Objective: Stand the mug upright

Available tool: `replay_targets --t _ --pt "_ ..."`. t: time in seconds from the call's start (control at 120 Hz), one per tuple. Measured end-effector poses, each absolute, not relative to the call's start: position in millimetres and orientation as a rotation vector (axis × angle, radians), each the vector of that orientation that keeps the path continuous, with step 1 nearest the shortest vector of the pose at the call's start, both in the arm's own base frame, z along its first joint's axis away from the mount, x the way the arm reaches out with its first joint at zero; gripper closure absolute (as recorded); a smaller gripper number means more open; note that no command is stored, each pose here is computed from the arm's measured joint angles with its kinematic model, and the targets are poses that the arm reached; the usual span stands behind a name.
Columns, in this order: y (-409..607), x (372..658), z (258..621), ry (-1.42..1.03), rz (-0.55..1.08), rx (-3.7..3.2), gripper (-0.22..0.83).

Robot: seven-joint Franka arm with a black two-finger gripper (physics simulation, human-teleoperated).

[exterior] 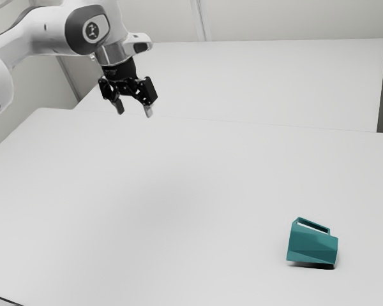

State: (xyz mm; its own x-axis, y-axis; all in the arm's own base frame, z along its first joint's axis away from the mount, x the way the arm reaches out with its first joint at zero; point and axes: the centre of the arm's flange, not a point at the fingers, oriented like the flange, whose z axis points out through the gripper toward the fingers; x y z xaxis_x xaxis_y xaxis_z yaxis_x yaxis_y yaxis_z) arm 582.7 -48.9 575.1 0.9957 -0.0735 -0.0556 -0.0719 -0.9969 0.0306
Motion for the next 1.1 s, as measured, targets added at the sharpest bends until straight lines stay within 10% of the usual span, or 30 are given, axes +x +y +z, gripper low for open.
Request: replay_targets --t 0.55,1.1 --pt "-94.9 546.9 452.1 0.154 -0.051 2.593 0.00" --pt "-239.4 483.8 409.6 0.006 -0.019 2.496 0.00"
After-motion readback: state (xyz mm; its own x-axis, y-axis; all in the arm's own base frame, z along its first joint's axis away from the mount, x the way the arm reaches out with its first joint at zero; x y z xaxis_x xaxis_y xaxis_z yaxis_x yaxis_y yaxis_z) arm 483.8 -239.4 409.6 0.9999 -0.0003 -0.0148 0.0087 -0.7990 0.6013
